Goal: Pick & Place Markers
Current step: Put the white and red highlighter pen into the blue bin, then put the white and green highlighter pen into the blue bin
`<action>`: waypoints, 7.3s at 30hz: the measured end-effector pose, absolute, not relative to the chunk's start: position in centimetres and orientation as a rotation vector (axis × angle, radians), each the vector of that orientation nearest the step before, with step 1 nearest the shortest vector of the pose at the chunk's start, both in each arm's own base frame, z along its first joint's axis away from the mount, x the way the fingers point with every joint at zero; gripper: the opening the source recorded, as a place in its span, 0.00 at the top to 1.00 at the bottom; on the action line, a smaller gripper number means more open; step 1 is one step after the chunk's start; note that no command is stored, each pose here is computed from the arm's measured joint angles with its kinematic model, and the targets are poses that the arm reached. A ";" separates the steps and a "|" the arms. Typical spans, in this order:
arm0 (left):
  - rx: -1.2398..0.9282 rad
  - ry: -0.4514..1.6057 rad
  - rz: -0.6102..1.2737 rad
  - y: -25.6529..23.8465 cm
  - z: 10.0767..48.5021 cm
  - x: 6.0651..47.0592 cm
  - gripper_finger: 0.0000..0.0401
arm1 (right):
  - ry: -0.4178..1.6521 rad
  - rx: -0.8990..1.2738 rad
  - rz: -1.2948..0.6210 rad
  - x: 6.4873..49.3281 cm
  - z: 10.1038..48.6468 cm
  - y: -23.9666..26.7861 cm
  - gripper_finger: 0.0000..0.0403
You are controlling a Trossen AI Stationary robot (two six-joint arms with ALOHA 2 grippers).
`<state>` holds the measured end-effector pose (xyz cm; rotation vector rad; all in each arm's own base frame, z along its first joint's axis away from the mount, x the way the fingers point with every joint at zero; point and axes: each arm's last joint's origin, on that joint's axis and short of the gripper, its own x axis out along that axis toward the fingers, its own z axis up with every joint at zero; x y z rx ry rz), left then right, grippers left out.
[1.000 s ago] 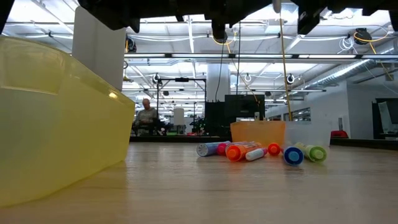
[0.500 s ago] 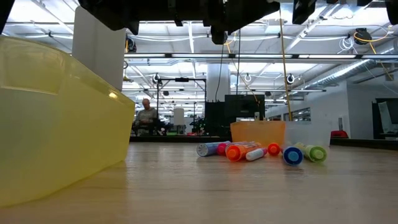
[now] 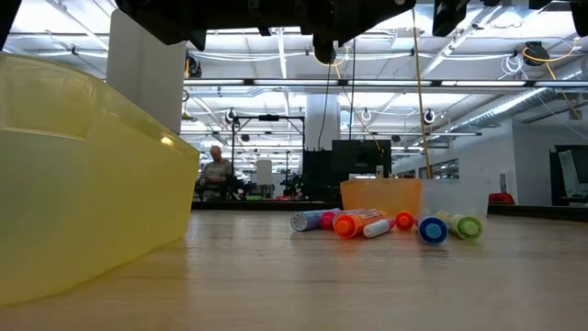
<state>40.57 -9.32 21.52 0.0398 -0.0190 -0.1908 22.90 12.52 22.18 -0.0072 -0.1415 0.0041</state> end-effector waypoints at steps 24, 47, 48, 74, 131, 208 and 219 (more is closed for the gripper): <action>0.116 0.309 -0.133 -14.0 27.0 33.4 0.91 | -0.104 0.002 0.054 22.1 21.8 13.6 0.57; -0.972 0.991 0.932 -23.7 20.5 12.3 0.83 | -0.216 -0.103 0.010 20.2 25.0 12.9 0.54; -0.977 0.991 0.930 -23.9 20.3 12.4 0.81 | -0.221 -0.115 0.007 20.2 25.1 12.9 0.54; -0.220 0.477 0.149 -22.8 24.1 25.3 0.74 | 1.106 -0.291 -0.047 22.1 28.3 24.7 0.43; -0.139 0.502 -0.215 -16.7 25.5 31.4 0.88 | 1.517 -0.258 0.303 19.0 13.1 26.4 0.59; 0.056 -0.163 -0.108 -11.4 24.1 40.4 0.42 | -0.011 -0.226 0.001 21.3 21.2 11.0 0.94; 0.131 -0.083 -0.130 -11.3 24.3 42.6 0.67 | -0.035 -0.212 0.029 21.9 20.9 11.0 0.94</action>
